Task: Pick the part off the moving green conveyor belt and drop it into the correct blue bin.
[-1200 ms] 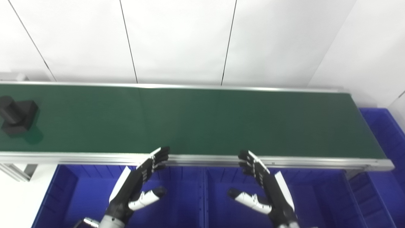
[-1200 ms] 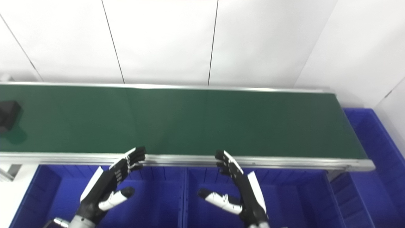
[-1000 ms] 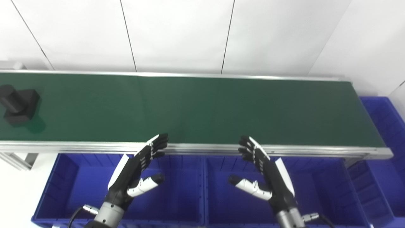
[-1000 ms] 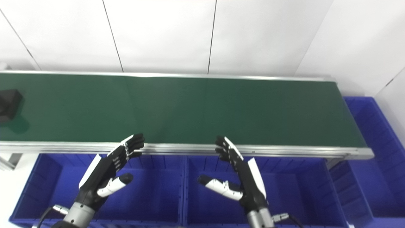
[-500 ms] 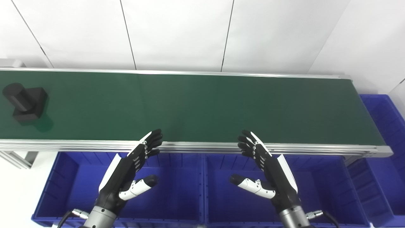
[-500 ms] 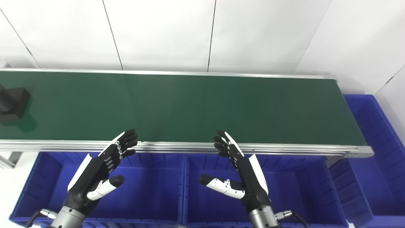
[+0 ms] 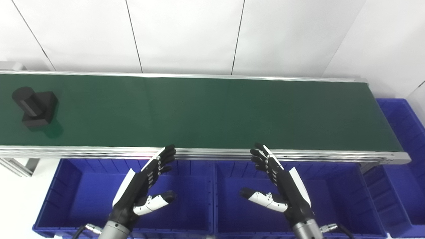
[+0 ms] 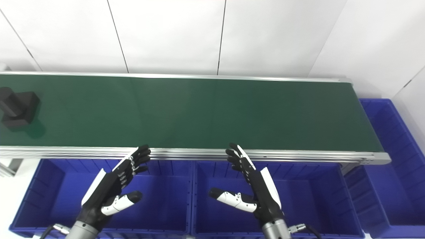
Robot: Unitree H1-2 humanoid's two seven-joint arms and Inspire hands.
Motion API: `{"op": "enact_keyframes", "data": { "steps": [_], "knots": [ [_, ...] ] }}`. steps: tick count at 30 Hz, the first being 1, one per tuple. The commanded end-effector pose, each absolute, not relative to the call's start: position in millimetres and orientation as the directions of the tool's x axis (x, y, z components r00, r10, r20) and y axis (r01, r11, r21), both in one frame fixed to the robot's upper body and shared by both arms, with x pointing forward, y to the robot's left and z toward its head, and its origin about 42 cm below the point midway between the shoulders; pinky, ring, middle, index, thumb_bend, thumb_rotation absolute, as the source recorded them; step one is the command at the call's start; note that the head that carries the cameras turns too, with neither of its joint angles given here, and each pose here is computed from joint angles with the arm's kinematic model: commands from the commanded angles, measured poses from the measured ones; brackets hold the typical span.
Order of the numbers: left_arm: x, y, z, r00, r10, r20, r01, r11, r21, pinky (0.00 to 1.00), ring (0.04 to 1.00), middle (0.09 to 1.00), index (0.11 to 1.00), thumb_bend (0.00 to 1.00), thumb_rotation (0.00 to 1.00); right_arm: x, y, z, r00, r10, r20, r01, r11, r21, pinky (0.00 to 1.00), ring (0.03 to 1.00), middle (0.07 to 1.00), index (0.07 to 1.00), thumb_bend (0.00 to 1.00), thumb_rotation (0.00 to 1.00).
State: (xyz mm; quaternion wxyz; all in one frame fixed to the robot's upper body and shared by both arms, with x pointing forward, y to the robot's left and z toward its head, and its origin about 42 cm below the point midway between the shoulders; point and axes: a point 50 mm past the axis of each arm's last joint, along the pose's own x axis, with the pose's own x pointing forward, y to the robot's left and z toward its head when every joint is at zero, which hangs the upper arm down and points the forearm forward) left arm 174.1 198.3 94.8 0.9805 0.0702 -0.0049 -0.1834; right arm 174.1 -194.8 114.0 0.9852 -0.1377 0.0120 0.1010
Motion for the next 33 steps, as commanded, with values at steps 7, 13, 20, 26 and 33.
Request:
{"op": "enact_keyframes", "data": {
  "steps": [7,13,20,26,33],
  "knots": [
    [186.5,191.8,98.3,0.925,-0.373,0.08,0.354,0.918,0.179,0.85,0.9,0.914,0.921,0.86,0.67,177.8,-194.2,115.8,0.979,0.2,-0.035,-0.201,0.928,-0.314,0.8,0.868,0.895,0.944,0.82,0.51],
    [186.0,191.7,97.0,0.925,-0.372,0.073,0.355,0.917,0.18,0.85,0.902,0.918,0.921,0.87,0.65,177.1,-192.7,116.8,0.978,0.204,-0.035,-0.204,0.928,-0.312,0.79,0.864,0.893,0.944,0.81,0.48],
    [184.1,179.2,89.7,0.924,-0.374,0.08,0.355,0.917,0.185,0.83,0.895,0.919,0.921,0.87,0.66,172.9,-206.0,112.8,0.977,0.205,-0.056,-0.211,0.921,-0.328,0.77,0.873,0.899,0.949,0.81,0.47],
    [182.8,170.0,87.1,0.93,-0.362,0.068,0.347,0.922,0.173,0.86,0.906,0.925,0.922,0.9,0.65,173.0,-214.4,111.4,0.977,0.207,-0.05,-0.211,0.923,-0.322,0.8,0.863,0.886,0.95,0.82,0.45],
    [176.0,156.8,77.9,0.929,-0.363,0.068,0.351,0.925,0.145,0.88,0.919,0.941,0.929,0.9,0.63,166.7,-226.1,105.1,0.975,0.209,-0.073,-0.221,0.922,-0.319,0.82,0.873,0.897,0.955,0.82,0.41]
  ]
}}
